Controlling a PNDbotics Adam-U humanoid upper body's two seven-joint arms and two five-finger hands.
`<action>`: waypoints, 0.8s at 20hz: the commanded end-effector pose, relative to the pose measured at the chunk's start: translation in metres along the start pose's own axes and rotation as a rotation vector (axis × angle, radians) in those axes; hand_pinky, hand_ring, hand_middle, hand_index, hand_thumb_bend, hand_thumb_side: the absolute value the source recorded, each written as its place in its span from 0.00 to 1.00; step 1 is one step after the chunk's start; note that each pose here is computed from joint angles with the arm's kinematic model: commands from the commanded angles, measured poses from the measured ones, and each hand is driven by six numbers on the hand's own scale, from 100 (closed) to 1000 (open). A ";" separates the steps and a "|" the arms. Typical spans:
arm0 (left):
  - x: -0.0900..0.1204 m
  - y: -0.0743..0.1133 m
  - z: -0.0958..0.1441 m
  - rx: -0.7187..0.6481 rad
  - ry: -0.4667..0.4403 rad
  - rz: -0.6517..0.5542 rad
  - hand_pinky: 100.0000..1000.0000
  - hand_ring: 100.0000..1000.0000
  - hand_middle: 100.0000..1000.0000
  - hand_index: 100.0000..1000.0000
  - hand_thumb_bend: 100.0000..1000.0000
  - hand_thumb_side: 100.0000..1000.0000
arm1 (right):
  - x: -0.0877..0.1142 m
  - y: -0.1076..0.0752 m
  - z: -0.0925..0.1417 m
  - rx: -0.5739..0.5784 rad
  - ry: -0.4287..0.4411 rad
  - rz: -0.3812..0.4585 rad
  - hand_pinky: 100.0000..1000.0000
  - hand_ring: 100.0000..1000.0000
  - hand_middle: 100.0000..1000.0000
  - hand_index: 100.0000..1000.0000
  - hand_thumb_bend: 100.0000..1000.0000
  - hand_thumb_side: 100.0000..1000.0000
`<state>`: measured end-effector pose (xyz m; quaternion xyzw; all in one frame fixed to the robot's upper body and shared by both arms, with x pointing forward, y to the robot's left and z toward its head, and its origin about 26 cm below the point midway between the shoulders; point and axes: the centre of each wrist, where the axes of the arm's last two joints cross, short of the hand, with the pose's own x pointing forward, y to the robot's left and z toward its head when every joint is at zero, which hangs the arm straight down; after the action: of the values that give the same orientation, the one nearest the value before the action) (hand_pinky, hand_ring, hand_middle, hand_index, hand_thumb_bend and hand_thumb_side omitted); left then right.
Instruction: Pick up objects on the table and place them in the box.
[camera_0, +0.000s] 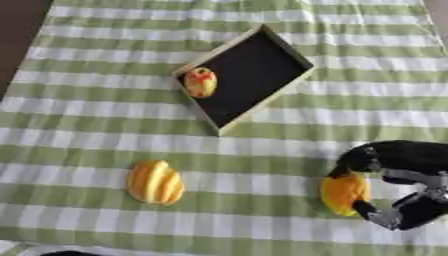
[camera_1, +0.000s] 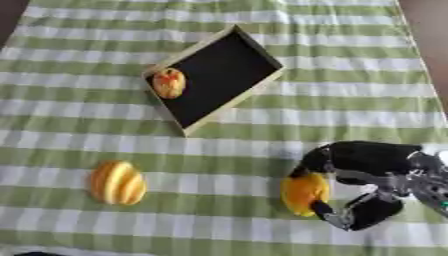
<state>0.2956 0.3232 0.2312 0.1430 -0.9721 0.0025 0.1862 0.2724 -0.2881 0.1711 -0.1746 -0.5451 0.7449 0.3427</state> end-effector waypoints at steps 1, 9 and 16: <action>0.005 0.001 -0.005 -0.007 -0.026 0.001 0.78 0.79 0.65 0.85 0.00 0.46 | 0.002 -0.010 0.001 -0.078 0.016 0.052 0.76 0.72 0.42 0.58 0.00 0.19; 0.005 0.000 -0.004 -0.013 -0.021 0.008 0.78 0.79 0.65 0.84 0.00 0.47 | 0.005 -0.009 -0.003 -0.238 -0.030 0.039 0.70 0.63 0.33 0.41 0.00 0.16; 0.005 0.003 -0.003 -0.018 -0.016 -0.004 0.78 0.79 0.65 0.84 0.00 0.47 | -0.002 -0.032 0.006 -0.383 -0.096 0.031 0.71 0.65 0.33 0.40 0.00 0.11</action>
<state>0.2953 0.3226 0.2281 0.1395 -0.9713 0.0007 0.1925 0.2802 -0.2844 0.1887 -0.1994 -0.6785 0.6488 0.2811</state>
